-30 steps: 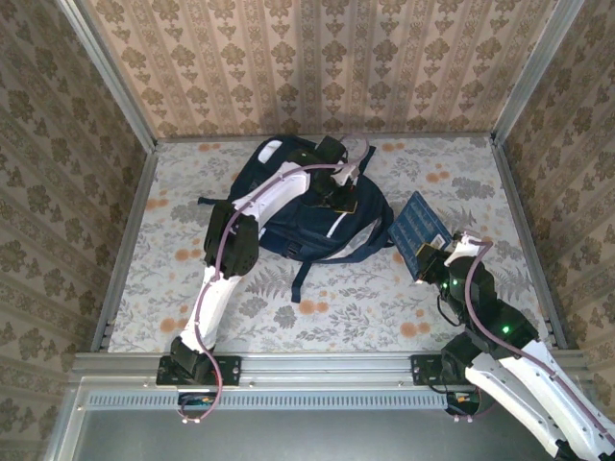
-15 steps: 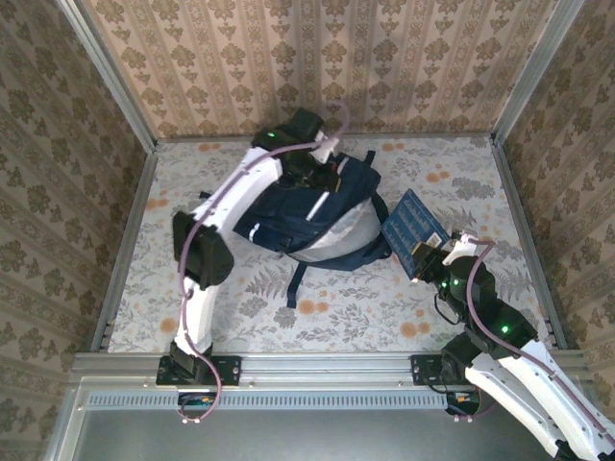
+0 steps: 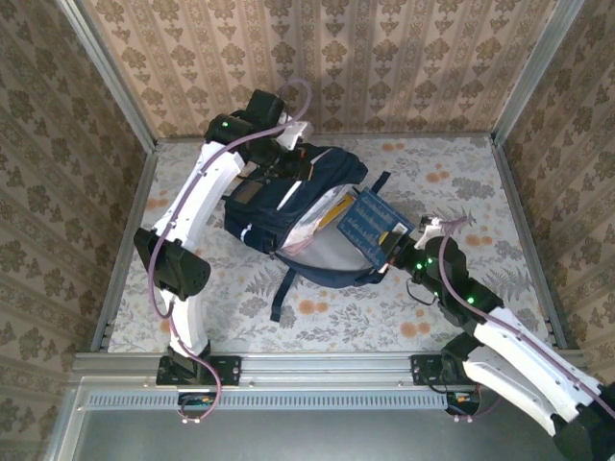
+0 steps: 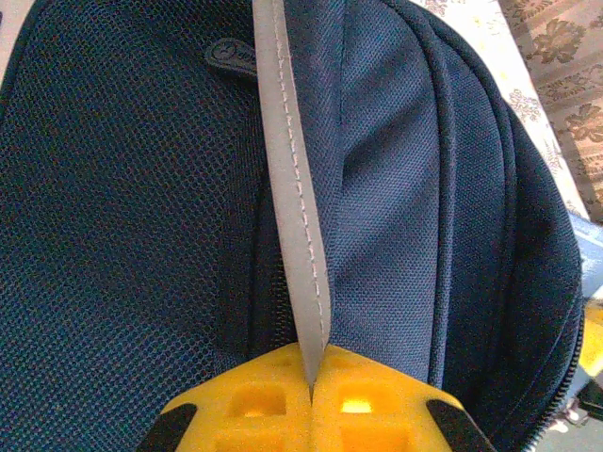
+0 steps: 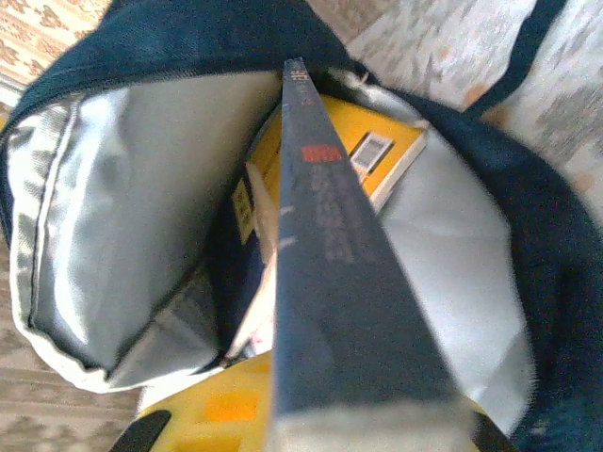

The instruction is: Pack the student bag

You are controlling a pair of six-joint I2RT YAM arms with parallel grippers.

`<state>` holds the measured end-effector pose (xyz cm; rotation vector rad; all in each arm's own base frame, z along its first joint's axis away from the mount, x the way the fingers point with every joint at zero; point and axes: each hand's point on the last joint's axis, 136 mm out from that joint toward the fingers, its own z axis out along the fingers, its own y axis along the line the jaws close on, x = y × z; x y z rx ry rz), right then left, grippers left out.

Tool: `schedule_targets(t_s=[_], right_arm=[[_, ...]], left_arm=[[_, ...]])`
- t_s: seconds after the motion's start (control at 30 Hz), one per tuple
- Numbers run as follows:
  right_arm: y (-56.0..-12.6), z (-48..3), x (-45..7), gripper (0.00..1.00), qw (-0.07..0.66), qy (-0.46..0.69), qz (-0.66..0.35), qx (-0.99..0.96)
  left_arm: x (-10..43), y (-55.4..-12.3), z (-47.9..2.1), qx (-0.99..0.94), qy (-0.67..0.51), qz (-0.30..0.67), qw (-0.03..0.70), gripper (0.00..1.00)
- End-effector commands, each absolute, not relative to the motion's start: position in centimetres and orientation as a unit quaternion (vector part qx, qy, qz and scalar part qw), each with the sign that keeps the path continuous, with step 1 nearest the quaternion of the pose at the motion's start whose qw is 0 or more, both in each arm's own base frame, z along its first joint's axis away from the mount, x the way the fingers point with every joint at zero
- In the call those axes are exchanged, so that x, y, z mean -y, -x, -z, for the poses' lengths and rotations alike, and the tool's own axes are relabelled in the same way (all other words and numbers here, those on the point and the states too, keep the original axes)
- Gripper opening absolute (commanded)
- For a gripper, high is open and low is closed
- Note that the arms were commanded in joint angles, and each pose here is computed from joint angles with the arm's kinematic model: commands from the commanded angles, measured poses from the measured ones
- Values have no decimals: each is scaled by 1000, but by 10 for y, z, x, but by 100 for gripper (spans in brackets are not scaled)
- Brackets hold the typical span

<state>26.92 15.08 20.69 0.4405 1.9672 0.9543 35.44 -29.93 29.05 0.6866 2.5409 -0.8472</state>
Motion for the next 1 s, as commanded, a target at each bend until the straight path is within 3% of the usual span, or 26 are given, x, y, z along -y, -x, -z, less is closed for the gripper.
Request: schedule_targets(t_s=[0.0, 0.23, 0.43, 0.97], right_arm=[[-281, -237, -179, 0, 407, -205, -507, -732], [-299, -252, -199, 0, 365, -247, -600, -667], [-310, -258, -204, 0, 368, -248, -589, -676], [-349, -189, -277, 0, 334, -218, -543, -739]], left_arm=[[308, -347, -345, -858, -272, 363, 242, 0], [316, -348, -349, -849, -263, 392, 236, 0], [317, -349, -354, -847, -256, 399, 241, 0], [324, -337, -378, -815, -258, 461, 238, 0]])
